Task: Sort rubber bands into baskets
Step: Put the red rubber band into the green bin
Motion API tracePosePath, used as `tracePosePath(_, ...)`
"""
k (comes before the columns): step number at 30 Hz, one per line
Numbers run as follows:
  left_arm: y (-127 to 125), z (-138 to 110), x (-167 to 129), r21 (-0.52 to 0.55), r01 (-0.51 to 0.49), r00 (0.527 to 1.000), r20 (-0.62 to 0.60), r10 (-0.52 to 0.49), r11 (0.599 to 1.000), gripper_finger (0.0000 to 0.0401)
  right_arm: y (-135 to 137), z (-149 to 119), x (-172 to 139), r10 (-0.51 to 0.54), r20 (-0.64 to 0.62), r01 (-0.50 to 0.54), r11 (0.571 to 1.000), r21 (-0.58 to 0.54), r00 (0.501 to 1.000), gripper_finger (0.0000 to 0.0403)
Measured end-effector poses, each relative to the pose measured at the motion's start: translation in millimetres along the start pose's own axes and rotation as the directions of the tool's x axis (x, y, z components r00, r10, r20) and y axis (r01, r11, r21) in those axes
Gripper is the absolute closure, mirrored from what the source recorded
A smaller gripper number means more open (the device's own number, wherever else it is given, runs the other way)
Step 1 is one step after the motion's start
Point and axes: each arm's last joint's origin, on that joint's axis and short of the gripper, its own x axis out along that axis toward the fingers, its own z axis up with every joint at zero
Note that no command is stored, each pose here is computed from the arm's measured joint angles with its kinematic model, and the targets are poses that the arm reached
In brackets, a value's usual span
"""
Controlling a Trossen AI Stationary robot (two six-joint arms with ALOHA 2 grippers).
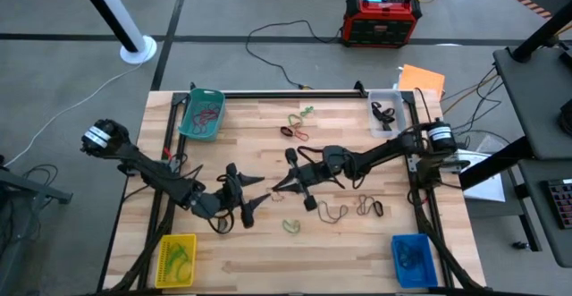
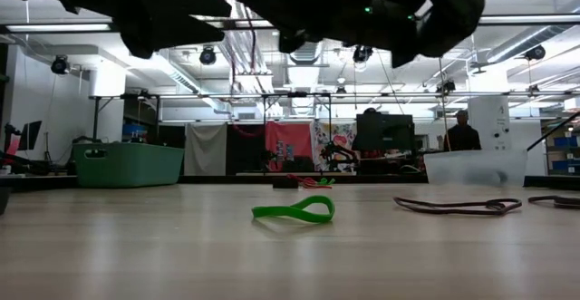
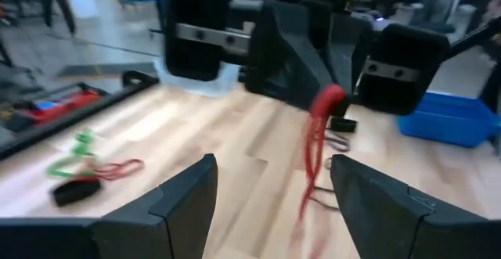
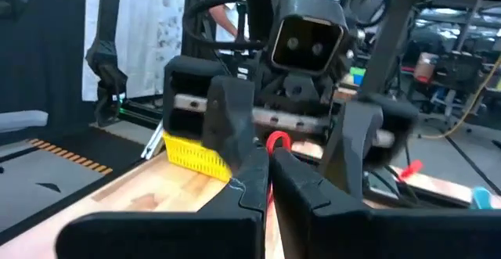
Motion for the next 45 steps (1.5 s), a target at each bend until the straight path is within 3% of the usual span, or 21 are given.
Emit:
tracePosePath(6, -10, -7, 4, -0.038, 0.164, 0.986, -0.022, -0.165, 0.986, 0.0168, -7, -6, 21, 0.009, -0.021, -0.01, 1.0, -0.009, 1.0, 0.0394)
tracePosePath(12, -13, -14, 6, -0.043, 0.175, 0.984, -0.037, -0.177, 0.984, 0.0185, -9, -7, 27, 0.014, -0.048, -0.016, 0.999, -0.028, 0.999, 0.0394)
tracePosePath(16, -13, -16, 7, -0.048, 0.174, 0.984, -0.041, -0.176, 0.984, 0.024, -9, -4, 27, 0.011, -0.039, -0.012, 0.999, -0.032, 0.999, 0.0394)
tracePosePath(23, -13, -15, 7, -0.049, 0.17, 0.984, -0.037, -0.172, 0.984, 0.0389, -10, -4, 27, 0.008, -0.039, -0.009, 0.999, -0.034, 0.999, 0.0394)
tracePosePath(35, -13, -14, 7, -0.055, 0.144, 0.989, -0.021, -0.146, 0.988, 0.0401, -21, -7, 22, -0.018, -0.06, 0.024, 0.993, 0.112, 0.998, 0.0386)
tracePosePath(45, -11, -16, 7, -0.098, 0.11, 0.993, -0.033, -0.114, 0.989, 0.0401, -48, -21, 5, -0.067, -0.241, 0.136, 0.95, 0.281, 0.968, 0.0313)
